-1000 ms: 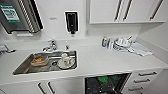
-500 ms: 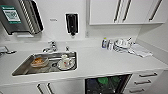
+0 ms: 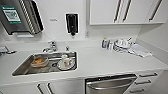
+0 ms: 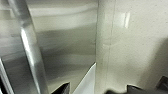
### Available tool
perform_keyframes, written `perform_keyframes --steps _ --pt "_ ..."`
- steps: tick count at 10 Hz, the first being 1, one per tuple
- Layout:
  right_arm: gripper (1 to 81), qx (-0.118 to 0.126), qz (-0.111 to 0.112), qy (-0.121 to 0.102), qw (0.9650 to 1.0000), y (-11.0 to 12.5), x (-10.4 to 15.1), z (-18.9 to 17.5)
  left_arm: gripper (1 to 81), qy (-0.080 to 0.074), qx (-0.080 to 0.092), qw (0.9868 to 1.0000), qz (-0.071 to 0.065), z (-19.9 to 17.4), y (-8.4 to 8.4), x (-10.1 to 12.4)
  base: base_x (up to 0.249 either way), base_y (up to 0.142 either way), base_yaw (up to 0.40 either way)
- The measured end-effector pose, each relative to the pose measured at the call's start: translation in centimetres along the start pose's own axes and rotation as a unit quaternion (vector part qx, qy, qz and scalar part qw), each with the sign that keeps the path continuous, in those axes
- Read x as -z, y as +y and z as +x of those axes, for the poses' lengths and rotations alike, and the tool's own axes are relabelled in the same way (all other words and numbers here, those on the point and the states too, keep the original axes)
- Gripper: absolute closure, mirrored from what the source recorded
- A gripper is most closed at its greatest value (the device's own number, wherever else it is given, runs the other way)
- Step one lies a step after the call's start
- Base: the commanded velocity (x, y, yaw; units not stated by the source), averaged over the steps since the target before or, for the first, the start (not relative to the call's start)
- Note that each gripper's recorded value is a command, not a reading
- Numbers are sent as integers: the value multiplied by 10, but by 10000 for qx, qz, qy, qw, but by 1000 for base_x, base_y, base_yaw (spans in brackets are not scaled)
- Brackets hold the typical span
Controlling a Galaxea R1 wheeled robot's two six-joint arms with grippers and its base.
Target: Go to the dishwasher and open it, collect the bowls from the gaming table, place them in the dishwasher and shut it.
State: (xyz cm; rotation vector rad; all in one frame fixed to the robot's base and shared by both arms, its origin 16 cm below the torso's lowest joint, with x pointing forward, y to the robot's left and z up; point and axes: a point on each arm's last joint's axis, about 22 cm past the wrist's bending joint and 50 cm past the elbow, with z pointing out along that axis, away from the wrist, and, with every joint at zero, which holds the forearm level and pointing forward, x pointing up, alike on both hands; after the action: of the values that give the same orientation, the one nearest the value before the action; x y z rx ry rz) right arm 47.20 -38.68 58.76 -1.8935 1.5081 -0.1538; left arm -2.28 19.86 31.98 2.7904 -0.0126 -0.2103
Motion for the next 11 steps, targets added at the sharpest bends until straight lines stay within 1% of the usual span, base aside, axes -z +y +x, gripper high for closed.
perform_keyframes --steps 1,2,3,4,5,6,7,8,9,10,11 --pt "10 80 -19 -31 10000 3 9 -3 10 6 -12 10000 4 1 -1 0 0 0 0" --pt "10 262 -96 -23 9996 14 15 -2 10 19 -26 10000 24 3 -3 0 0 0 0" --pt "10 521 -249 -63 9983 35 18 -4 10 43 -57 9999 92 7 -11 1 0 0 0" --pt "10 833 -414 -134 9956 57 15 -7 10 98 -117 9997 179 17 -22 3 0 0 0" --pt "10 1249 -600 -189 9902 86 6 -9 10 173 -161 9994 259 29 -32 5 0 0 0" --pt "10 1695 -866 -228 9815 126 0 -7 10 243 -185 9992 252 40 -30 4 0 0 0" --pt "10 2167 -1176 -241 9688 174 3 -2 10 270 -192 9993 185 43 -19 1 0 0 0" --pt "10 2693 -1472 -316 9512 230 12 -2 10 251 -195 9994 145 42 -14 -1 0 0 0" --pt "10 3175 -1629 -464 9330 276 17 -12 10 270 -223 9992 187 43 -18 0 0 0 0" --pt "10 3552 -1616 -603 9187 305 15 -26 10 350 -329 9985 271 47 -26 2 0 0 0" --pt "10 3911 -1495 -718 9053 326 7 -42 10 455 -480 9972 342 52 -34 4 0 0 0"
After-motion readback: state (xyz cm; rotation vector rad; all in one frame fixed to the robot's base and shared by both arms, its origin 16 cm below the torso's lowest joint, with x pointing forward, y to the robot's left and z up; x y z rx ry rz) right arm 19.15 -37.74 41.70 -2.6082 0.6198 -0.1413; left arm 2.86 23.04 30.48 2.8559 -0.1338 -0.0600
